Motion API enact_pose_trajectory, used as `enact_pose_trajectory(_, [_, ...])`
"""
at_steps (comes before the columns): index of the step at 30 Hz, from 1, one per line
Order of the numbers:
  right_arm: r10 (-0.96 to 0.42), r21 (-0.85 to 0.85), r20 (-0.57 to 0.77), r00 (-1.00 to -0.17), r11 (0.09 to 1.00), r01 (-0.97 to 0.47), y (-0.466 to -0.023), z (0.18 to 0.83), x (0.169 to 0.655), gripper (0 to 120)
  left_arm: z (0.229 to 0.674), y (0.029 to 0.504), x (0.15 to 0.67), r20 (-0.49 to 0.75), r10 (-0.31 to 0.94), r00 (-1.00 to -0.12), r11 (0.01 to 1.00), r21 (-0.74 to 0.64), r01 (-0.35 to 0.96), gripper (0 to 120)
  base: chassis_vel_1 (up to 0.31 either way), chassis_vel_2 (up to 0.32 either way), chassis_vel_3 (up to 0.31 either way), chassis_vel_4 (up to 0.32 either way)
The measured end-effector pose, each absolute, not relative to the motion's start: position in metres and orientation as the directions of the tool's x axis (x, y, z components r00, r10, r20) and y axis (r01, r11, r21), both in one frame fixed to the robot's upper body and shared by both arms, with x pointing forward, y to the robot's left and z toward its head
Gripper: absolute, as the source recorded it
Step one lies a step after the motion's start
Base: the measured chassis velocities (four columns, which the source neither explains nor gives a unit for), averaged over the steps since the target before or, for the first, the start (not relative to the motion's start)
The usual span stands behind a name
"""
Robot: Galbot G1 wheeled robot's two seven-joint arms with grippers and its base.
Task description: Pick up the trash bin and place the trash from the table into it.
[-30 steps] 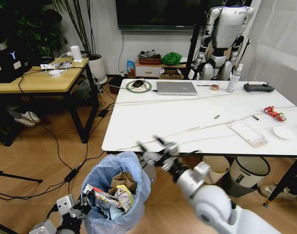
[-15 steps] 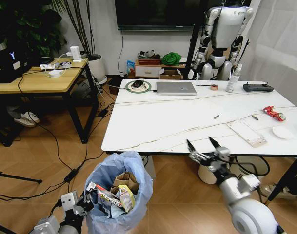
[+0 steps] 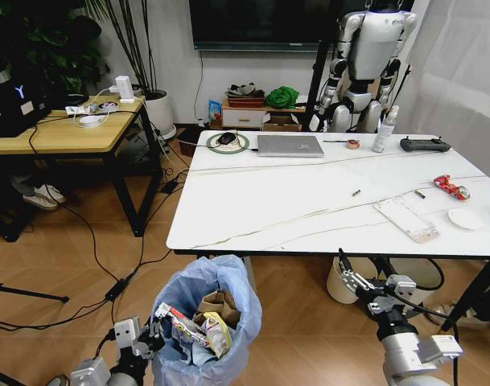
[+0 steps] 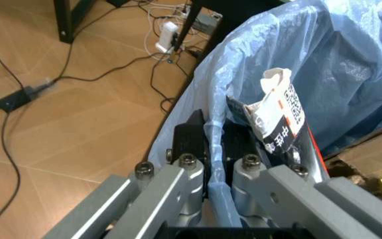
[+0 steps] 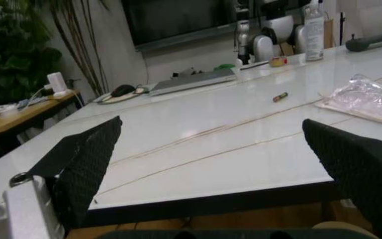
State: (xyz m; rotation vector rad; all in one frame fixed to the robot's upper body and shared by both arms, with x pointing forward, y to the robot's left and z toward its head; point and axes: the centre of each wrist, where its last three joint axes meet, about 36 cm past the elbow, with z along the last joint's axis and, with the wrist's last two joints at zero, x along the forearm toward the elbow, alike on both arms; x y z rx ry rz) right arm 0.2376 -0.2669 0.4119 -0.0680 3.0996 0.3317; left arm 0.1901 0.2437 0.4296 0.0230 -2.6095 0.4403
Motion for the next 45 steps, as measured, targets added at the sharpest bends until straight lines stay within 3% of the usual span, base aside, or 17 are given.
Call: enact_pose_trajectory(45, [-0.044,0.197,-0.028,-0.999,0.979,-0.049,-0.267,0.389,0.233,100,0.421,0.231,0.187,0.48,0.096,-0.872,0.943,-0.323,-0.074,0,-0.118,-0.118,0.122,0.114])
